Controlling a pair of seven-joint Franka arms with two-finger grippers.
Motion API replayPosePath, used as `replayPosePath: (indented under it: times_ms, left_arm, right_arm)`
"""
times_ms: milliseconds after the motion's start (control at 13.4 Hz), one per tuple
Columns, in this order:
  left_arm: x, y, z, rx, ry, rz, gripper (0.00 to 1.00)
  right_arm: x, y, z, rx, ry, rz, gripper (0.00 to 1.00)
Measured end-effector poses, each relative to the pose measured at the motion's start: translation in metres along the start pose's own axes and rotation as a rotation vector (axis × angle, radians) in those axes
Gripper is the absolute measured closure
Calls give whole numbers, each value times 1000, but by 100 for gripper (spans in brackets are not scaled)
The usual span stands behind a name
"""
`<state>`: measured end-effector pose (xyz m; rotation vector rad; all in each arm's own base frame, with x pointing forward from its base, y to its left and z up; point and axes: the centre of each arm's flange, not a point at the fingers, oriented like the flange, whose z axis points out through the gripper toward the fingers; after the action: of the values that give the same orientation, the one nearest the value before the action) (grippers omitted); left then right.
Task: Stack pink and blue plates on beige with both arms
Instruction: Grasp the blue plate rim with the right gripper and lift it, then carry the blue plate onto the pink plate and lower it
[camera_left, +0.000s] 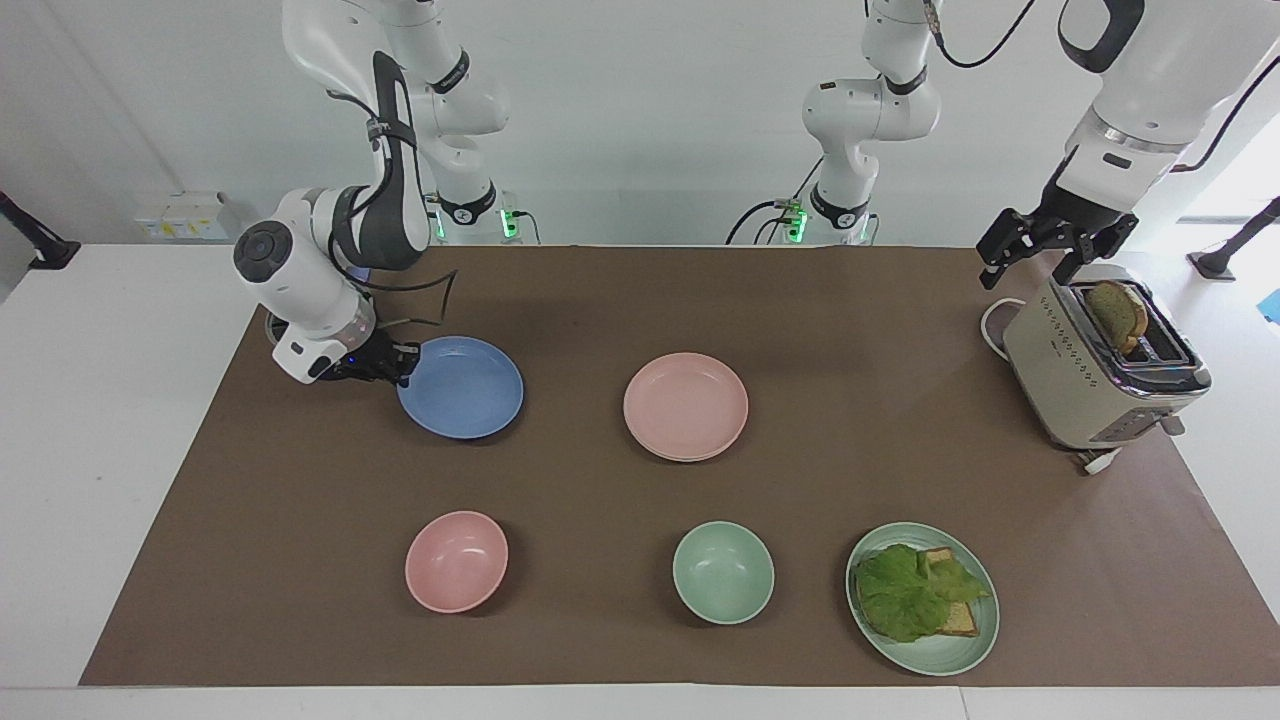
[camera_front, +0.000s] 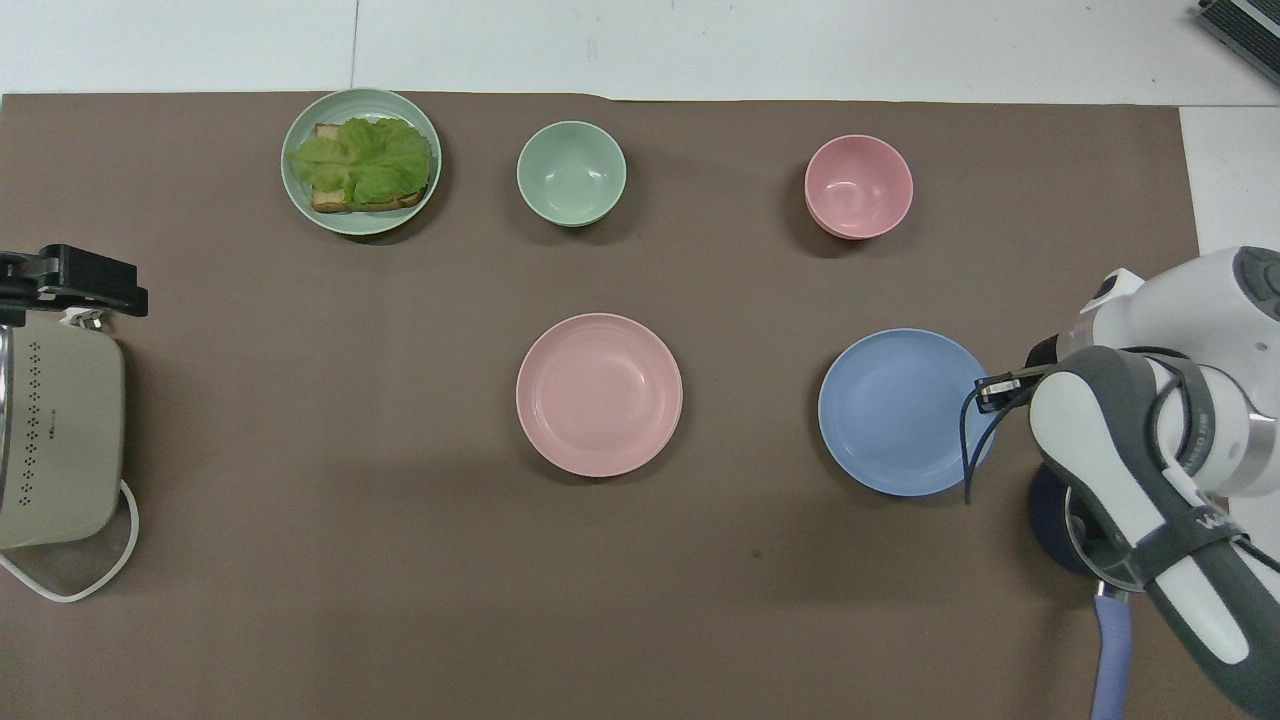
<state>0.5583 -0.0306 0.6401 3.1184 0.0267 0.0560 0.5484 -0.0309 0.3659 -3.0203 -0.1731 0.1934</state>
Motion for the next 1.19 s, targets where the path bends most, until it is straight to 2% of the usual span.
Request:
replayPosePath:
  times_ms: [224,447,671,969,1193]
  left_arm:
    - [0,0,0,0,0,0,0]
    - [0,0,0,0,0,0,0]
    - [0,0,0,0,0,0,0]
    - [0,0,0,0,0,0,0]
    - [0,0,0,0,0,0,0]
  right_arm:
    - [-5,-17,-39,12,-12,-27,94]
    - [-1,-66,-69,66,2,-18,94]
    - [5,-151,-64,61,22,67,94]
    - [10,-254,-37,160,58,199,94]
    - [13,-301,-10,167,82,239,94]
